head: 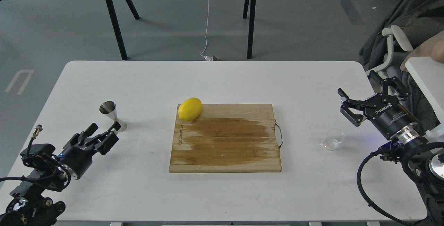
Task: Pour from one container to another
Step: 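Reach the left hand to the metal jigger and close around it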
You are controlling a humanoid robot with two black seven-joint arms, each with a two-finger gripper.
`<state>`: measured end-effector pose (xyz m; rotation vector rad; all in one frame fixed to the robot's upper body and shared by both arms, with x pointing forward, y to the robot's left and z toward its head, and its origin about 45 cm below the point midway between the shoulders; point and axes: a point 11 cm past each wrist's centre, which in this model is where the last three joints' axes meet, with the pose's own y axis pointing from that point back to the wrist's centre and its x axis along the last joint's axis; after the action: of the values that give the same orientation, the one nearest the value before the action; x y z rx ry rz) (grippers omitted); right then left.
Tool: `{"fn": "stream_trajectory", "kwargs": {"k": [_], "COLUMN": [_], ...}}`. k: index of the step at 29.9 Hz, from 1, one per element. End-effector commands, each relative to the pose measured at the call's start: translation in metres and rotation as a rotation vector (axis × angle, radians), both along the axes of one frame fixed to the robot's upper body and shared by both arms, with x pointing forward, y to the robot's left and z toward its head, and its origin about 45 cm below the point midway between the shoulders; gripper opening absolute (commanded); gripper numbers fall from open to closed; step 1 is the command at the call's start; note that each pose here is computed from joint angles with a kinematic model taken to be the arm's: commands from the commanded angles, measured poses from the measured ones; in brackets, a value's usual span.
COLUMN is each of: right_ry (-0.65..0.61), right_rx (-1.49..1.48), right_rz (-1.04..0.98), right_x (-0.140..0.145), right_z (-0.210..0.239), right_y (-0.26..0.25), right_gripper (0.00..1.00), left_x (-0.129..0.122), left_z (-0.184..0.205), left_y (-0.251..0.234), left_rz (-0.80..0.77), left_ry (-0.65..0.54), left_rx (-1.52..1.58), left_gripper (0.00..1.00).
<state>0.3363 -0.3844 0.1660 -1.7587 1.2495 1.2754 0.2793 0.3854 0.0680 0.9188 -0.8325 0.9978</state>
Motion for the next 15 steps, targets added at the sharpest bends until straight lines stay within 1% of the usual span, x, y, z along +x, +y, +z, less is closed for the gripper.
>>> {"fn": "stream_trajectory", "kwargs": {"k": [1, 6, 15], "right_ry": [0.000, 0.000, 0.001], "right_rx": [0.000, 0.000, 0.000], "right_rz": [0.000, 0.000, -0.001], "right_x": [0.000, 0.000, 0.000], "right_z": [0.000, 0.000, 0.000], "right_y": [0.000, 0.000, 0.000], "right_gripper": [0.99, 0.99, 0.99], "left_x": [0.009, 0.019, 0.032], "left_z": [-0.003, -0.013, -0.019], "left_y": [-0.005, -0.010, -0.009], "left_rz": [-0.002, 0.000, 0.033], "left_ry": [-0.001, 0.016, 0.020], "left_rx": [0.006, 0.033, 0.055], "left_gripper": [0.99, 0.99, 0.98]}}
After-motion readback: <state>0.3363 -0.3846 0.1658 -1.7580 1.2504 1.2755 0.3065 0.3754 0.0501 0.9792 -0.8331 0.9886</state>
